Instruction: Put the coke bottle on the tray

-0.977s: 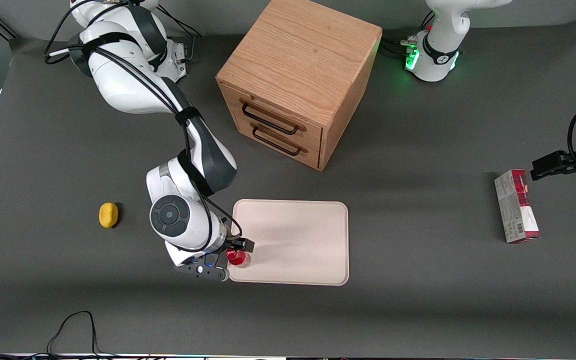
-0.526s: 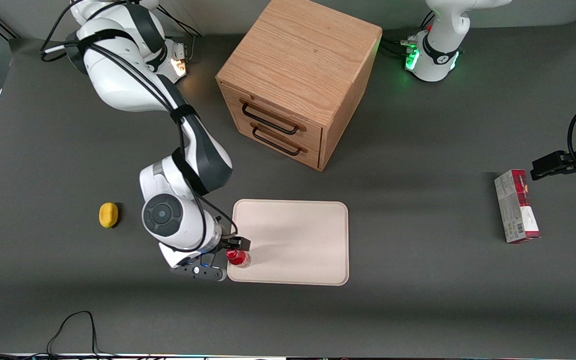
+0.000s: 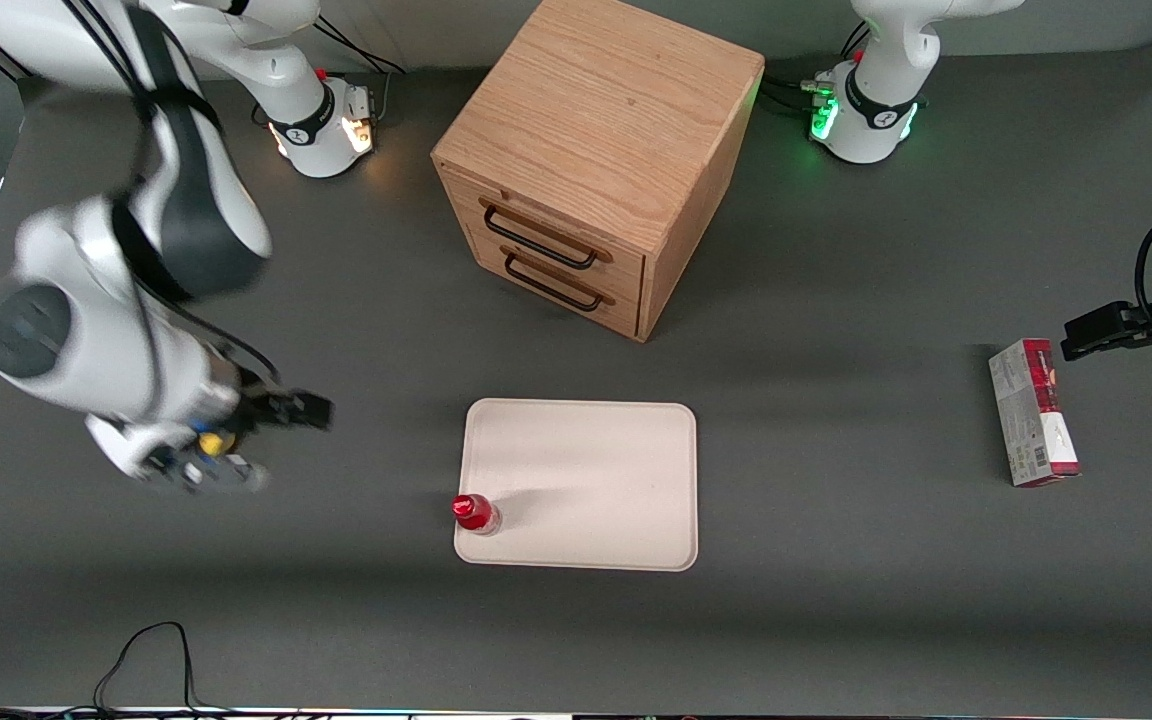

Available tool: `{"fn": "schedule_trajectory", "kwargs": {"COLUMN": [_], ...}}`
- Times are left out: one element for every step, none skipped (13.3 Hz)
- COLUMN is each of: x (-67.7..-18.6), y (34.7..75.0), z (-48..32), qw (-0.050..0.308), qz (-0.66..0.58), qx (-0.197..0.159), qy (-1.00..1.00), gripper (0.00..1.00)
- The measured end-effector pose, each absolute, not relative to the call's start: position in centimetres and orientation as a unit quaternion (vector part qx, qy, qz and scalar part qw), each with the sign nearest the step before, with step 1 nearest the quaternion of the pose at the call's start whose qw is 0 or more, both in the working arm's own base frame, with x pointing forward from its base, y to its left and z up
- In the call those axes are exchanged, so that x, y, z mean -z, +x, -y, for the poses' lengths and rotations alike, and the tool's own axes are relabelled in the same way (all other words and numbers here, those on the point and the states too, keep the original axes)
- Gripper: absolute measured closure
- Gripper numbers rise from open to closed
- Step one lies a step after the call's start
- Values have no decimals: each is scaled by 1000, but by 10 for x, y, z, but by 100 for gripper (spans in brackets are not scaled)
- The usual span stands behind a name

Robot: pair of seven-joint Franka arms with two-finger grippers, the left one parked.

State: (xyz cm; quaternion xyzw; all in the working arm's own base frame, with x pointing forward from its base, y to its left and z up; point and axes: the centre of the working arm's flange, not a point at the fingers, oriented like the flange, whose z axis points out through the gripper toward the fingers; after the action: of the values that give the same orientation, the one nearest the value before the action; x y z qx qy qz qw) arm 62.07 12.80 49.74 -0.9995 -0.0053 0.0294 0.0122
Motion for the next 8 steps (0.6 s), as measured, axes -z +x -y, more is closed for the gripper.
{"fn": "schedule_trajectory", "kwargs": {"x": [-514,-526,-537,-544,-549,-552,-555,-558], "y": [596,573,556,544,537,533,531,528], "z": [-111,-94,-76,-62,-52,-47,-44,-37], "qw": [11,12,14,17,19,20,20,21], "qz": [15,25,31,32,31,28,26,25], "qx": [-28,-27,-27,-27,-26,-26,-27,-32], "qy": [-999,-999,-999,-999,-999,-999,-999,-999], "gripper": [0,0,0,0,0,0,0,0]}}
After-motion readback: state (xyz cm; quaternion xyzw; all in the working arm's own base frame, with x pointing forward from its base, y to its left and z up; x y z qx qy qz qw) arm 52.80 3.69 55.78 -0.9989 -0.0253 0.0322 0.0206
